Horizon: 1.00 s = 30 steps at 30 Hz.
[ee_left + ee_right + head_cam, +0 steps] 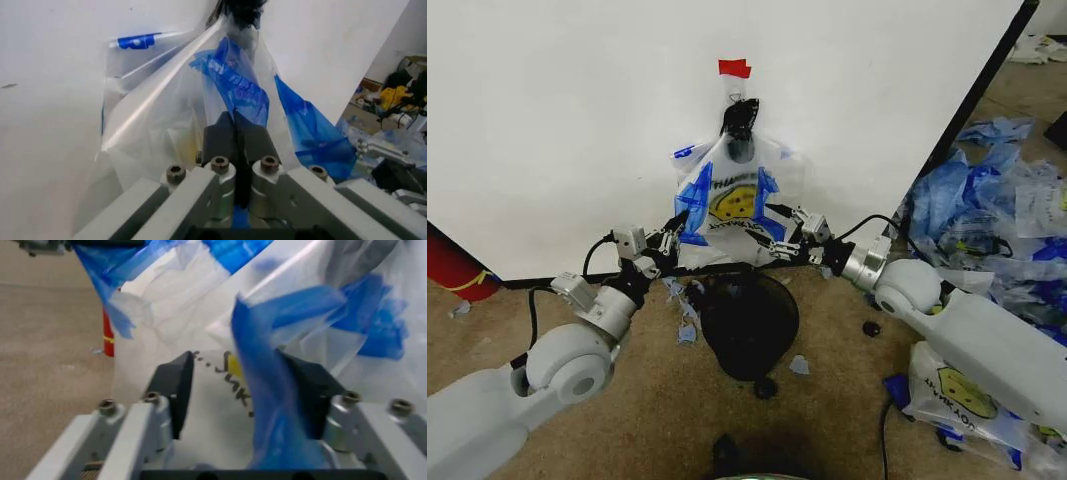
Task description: Pick up the garbage bag from the wall and place it over the trash bin.
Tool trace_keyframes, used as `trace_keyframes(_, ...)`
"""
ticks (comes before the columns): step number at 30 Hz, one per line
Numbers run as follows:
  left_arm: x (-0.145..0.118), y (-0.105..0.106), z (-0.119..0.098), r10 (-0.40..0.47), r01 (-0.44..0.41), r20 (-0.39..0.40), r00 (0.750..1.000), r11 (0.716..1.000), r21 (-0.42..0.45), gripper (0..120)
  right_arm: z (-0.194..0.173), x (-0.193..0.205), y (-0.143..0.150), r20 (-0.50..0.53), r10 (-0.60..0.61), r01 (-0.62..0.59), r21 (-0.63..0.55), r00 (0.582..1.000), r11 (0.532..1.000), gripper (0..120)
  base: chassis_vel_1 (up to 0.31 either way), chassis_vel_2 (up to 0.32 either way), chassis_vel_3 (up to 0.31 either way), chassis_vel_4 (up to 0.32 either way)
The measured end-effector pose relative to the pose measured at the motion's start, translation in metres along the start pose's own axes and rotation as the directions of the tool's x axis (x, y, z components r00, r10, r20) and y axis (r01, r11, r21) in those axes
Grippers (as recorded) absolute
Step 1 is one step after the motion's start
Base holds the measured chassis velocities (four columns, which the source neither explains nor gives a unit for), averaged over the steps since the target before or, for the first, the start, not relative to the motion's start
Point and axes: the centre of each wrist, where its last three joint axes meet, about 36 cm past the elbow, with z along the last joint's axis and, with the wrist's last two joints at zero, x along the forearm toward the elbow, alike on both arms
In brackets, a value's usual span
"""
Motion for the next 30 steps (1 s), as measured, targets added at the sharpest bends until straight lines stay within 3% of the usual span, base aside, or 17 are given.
trace_keyframes(9, 0.002, -0.004, 0.002, 0.009, -0.009, -0.003, 1.0, 1.0, 0.004, 0, 0.006, 0.007, 0.013, -0.017, 0.006, -0.007, -0.029, 1.0, 1.0, 12, 0.0, 0.0, 0.0, 0.0)
trace_keyframes(20, 0.004, -0.005, 0.002, 0.017, -0.017, -0.002, 1.0, 1.0, 0.004, 0, 0.004, 0.009, 0.009, -0.027, 0.051, -0.052, -0.034, 0.998, 0.998, 14, 0.0, 0.0, 0.0, 0.0)
trace_keyframes(30, 0.008, -0.011, -0.001, 0.034, -0.034, 0.001, 0.999, 0.999, 0.012, 0, 0.012, 0.008, 0.007, -0.055, 0.047, -0.049, -0.035, 0.997, 0.998, 29, 0.0, 0.0, 0.0, 0.0)
